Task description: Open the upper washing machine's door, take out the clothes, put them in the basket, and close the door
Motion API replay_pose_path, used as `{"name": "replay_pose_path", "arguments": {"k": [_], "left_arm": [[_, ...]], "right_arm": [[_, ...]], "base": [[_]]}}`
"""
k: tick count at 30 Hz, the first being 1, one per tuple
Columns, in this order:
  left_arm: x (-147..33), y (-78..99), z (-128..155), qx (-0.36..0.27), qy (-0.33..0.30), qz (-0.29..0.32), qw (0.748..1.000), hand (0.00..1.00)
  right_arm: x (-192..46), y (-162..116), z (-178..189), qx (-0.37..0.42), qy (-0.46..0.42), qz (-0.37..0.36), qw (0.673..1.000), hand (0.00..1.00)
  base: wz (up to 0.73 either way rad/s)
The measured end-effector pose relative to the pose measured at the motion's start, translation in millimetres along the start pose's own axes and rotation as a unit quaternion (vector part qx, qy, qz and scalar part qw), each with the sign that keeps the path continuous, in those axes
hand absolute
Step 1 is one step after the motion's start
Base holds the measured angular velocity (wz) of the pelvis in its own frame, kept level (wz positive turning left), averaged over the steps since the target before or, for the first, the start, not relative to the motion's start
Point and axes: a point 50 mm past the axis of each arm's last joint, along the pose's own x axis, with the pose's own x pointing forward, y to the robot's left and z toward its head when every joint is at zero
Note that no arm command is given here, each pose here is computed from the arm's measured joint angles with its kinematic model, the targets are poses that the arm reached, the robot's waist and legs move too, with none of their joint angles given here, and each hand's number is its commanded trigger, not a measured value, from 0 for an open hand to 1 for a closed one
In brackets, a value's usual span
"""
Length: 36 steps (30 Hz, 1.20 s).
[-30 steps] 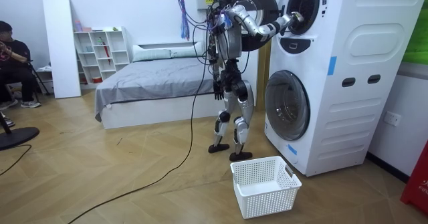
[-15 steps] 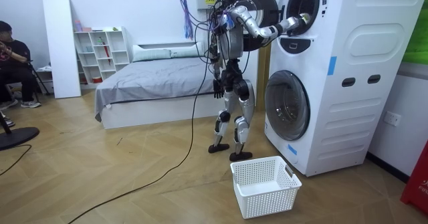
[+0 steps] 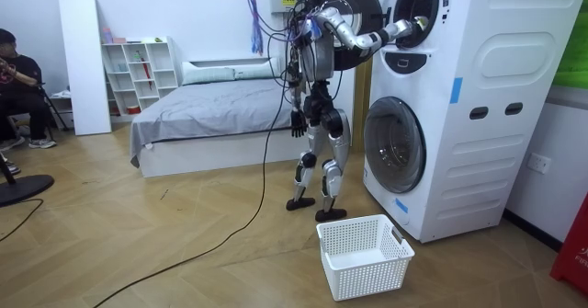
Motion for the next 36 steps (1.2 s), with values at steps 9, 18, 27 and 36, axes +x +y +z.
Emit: {"name": "replay_pose_path", "arguments": {"k": [9,18,27,36], "left_arm": [[0.1,-4.3,-2.6,-0.003,0.012,-0.003,1.0,0.0],[-0.5,-2.3,-6.8,-0.006,0.017,-0.001,1.0,0.0],[-1.1,4.8,-7.6,-0.026,0.009,0.008,1.0,0.0],[-1.5,12.9,0.5,-0.031,-0.007,0.024,0.999,0.0]], "right_arm": [[0.0,0.0,-1.2,0.011,0.003,0.001,1.0,0.0],[-2.0,-3.3,-1.3,0.064,-0.002,0.018,0.998,0.0],[-20.7,-47.5,7.6,0.19,-0.064,-0.028,0.979,0.0],[-26.5,-58.0,11.8,0.226,-0.093,-0.046,0.968,0.0]], "base": [[0.01],[0.01],[0.0],[0.01]]}}
